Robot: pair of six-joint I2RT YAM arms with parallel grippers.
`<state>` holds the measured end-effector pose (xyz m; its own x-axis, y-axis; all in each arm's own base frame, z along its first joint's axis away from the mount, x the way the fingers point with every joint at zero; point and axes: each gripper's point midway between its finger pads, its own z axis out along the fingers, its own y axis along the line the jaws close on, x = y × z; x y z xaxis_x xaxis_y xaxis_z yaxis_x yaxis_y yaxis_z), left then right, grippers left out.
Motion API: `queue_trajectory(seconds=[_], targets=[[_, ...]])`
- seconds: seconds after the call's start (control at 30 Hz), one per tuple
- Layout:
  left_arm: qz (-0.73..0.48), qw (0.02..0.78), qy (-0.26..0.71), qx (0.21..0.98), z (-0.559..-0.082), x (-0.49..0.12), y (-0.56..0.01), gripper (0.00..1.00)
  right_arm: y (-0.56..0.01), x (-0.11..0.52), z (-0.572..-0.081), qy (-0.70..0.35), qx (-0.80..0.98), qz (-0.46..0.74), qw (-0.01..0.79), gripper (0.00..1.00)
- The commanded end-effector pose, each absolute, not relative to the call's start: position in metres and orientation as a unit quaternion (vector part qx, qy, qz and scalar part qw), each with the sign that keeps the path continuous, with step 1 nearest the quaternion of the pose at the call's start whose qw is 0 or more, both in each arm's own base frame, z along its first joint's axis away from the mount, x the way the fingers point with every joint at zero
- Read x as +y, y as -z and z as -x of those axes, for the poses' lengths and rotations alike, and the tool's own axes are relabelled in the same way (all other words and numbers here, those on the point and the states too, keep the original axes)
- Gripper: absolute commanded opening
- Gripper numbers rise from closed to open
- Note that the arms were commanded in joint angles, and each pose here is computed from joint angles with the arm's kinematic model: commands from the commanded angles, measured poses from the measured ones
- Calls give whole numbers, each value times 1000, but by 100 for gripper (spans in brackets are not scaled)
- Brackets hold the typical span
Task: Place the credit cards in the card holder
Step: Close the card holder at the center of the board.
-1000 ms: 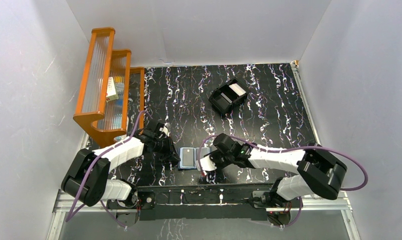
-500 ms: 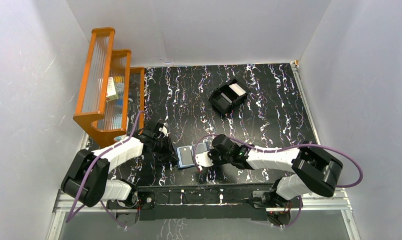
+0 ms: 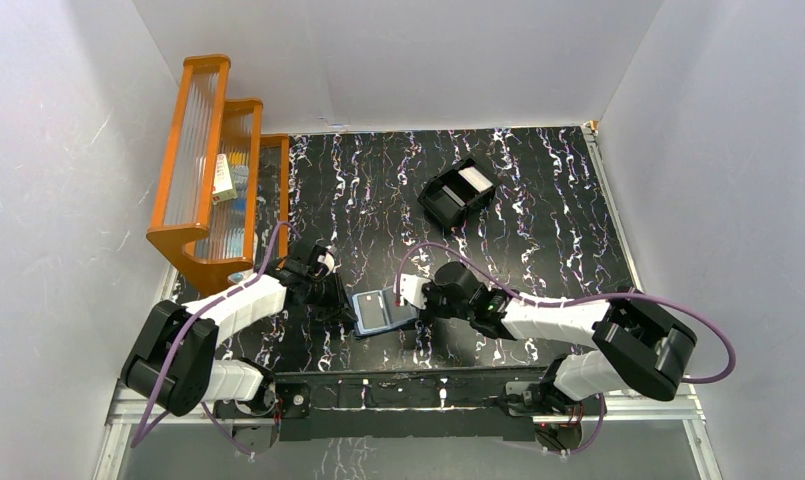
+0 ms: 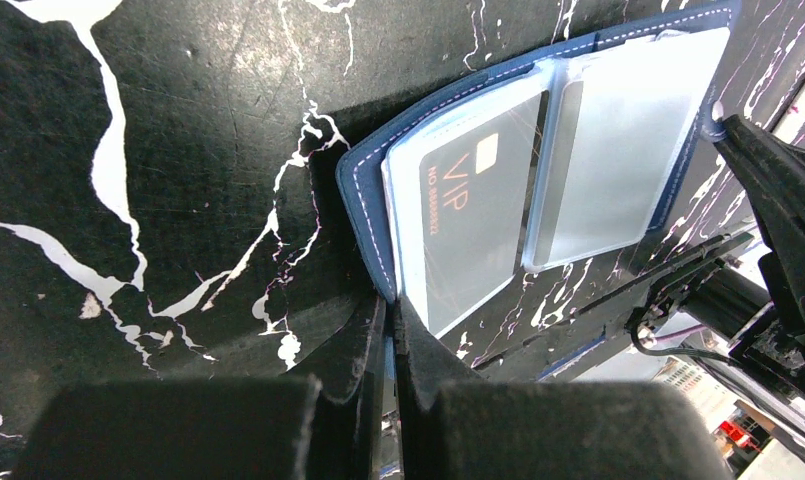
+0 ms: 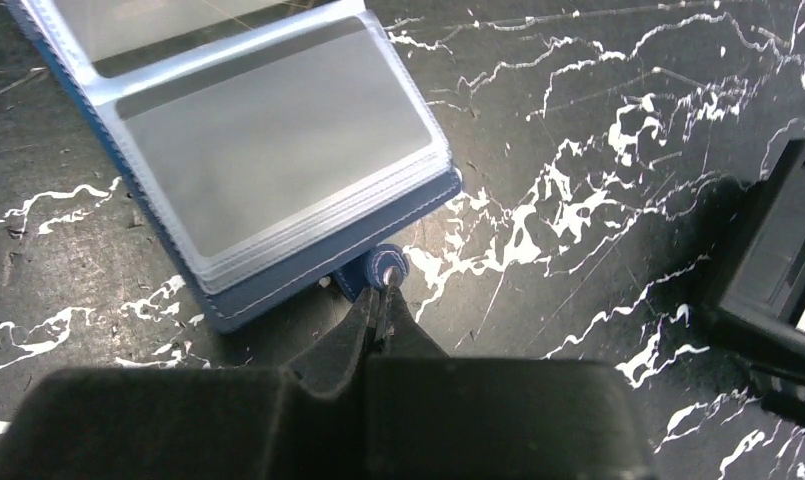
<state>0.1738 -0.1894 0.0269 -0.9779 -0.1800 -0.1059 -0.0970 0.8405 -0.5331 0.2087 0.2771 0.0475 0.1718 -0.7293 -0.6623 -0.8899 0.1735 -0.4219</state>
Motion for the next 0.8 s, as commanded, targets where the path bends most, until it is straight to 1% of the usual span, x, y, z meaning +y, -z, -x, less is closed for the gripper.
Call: queue_trajectory(seconds=[0.0, 0.13, 0.3, 0.33, 0.43, 0.5, 0.63, 0.77], targets=[[64, 67, 273, 958, -167, -188, -34, 0, -71, 280, -225, -101, 657, 582, 469, 0], [63, 68, 273, 958, -168, -188, -36, 0, -81, 287, -224, -137, 680, 544, 471, 0], [66, 70, 279, 955, -171, -191, -41, 1, -81, 304, -215, -216, 756, 440, 434, 0], [69, 71, 287, 953, -172, -194, -44, 4, -80, 306, -215, -229, 764, 417, 437, 0], [65, 69, 338, 936, -174, -210, -57, 20, -79, 305, -213, -264, 777, 347, 453, 0], [62, 71, 367, 926, -175, -219, -65, 26, -78, 303, -211, -283, 782, 310, 460, 0], [49, 87, 422, 901, -179, -233, -85, 32, -80, 305, -210, -313, 786, 268, 460, 0], [42, 98, 463, 880, -183, -243, -97, 35, -74, 303, -209, -318, 796, 240, 455, 0]])
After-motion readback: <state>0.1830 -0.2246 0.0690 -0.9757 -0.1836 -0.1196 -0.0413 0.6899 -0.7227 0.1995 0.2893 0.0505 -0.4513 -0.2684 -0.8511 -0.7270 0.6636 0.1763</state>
